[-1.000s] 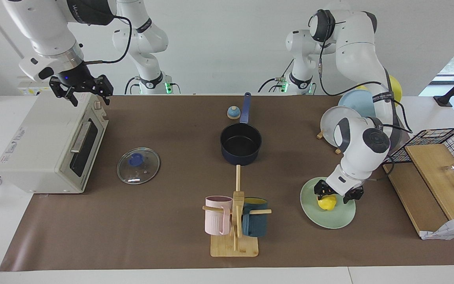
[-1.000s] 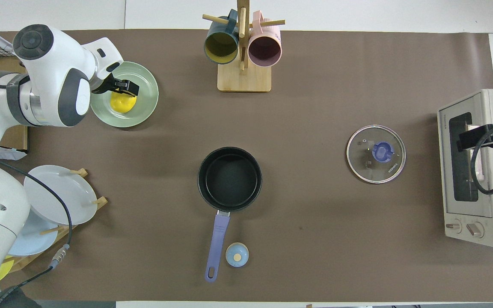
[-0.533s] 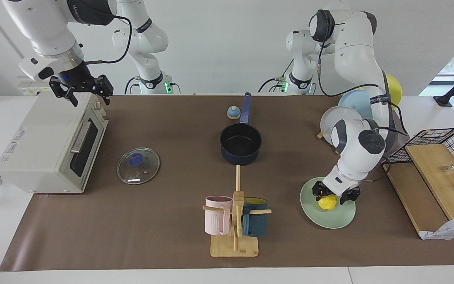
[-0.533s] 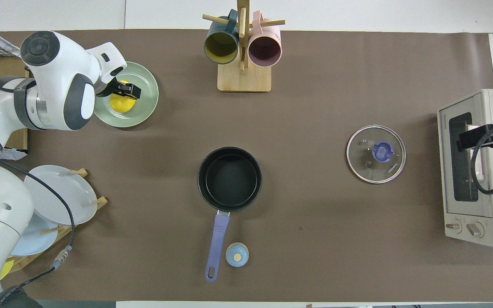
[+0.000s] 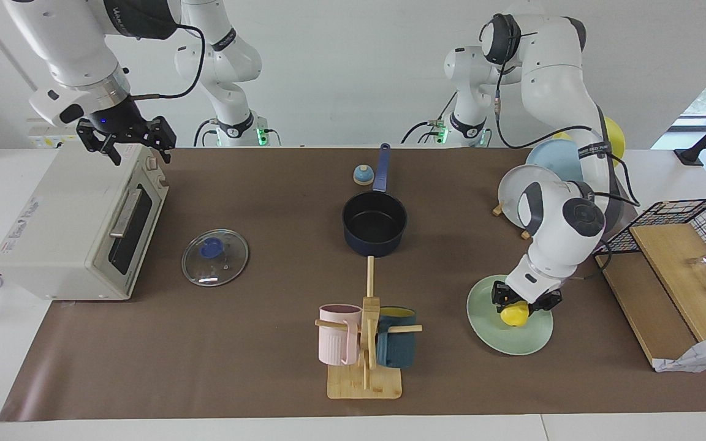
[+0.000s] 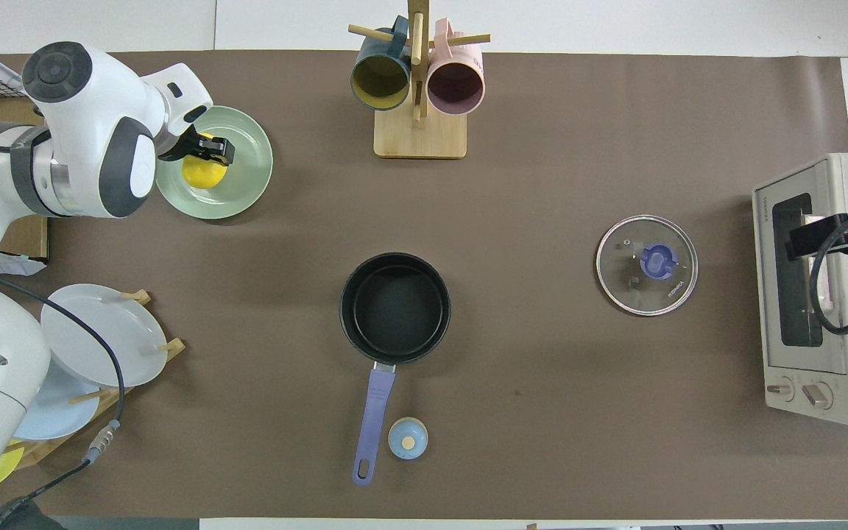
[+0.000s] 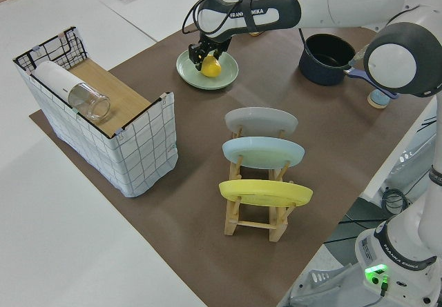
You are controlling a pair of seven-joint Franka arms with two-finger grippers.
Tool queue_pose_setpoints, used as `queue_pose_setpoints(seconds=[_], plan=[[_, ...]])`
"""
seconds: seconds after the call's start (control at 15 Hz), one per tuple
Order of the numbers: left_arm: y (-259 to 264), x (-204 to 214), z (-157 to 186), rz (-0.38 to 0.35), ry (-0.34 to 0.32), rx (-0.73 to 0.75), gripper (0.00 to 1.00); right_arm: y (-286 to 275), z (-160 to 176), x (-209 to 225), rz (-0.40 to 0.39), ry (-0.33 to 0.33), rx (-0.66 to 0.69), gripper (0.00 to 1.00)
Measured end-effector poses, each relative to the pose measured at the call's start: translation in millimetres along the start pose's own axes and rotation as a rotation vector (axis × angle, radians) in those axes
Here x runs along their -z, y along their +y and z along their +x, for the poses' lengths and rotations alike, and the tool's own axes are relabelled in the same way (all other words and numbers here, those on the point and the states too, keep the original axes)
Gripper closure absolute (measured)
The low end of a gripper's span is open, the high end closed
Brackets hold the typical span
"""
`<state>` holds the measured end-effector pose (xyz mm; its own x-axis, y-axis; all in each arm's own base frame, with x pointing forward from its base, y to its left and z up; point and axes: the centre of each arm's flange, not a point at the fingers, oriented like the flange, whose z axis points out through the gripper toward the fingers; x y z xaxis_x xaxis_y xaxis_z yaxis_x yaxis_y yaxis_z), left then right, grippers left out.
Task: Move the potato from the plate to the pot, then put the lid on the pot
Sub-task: 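Close the left gripper on the yellow potato and lift it, then carry the potato with the left gripper over the black saucepan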
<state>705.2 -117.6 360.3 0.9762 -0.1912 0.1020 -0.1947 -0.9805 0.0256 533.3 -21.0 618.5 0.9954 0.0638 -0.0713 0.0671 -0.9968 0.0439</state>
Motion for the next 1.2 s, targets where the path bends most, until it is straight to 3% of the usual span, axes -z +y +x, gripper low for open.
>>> queue_pose_setpoints(seconds=[0.27,0.6,0.87,1.2], plan=[[43.0,91.3,-14.7,-0.028,-0.006,0.189,0.34,0.0,0.0,0.0,0.000,0.000,0.000,0.00],[150.9,162.7,-69.4,-0.017,-0.098,0.277,0.34,0.0,0.0,0.0,0.000,0.000,0.000,0.00],[229.4,154.5,-115.4,-0.008,-0.116,0.296,0.34,0.0,0.0,0.0,0.000,0.000,0.000,0.00],[297.8,98.6,-171.7,-0.054,-0.042,0.290,0.34,0.0,0.0,0.0,0.000,0.000,0.000,0.00]])
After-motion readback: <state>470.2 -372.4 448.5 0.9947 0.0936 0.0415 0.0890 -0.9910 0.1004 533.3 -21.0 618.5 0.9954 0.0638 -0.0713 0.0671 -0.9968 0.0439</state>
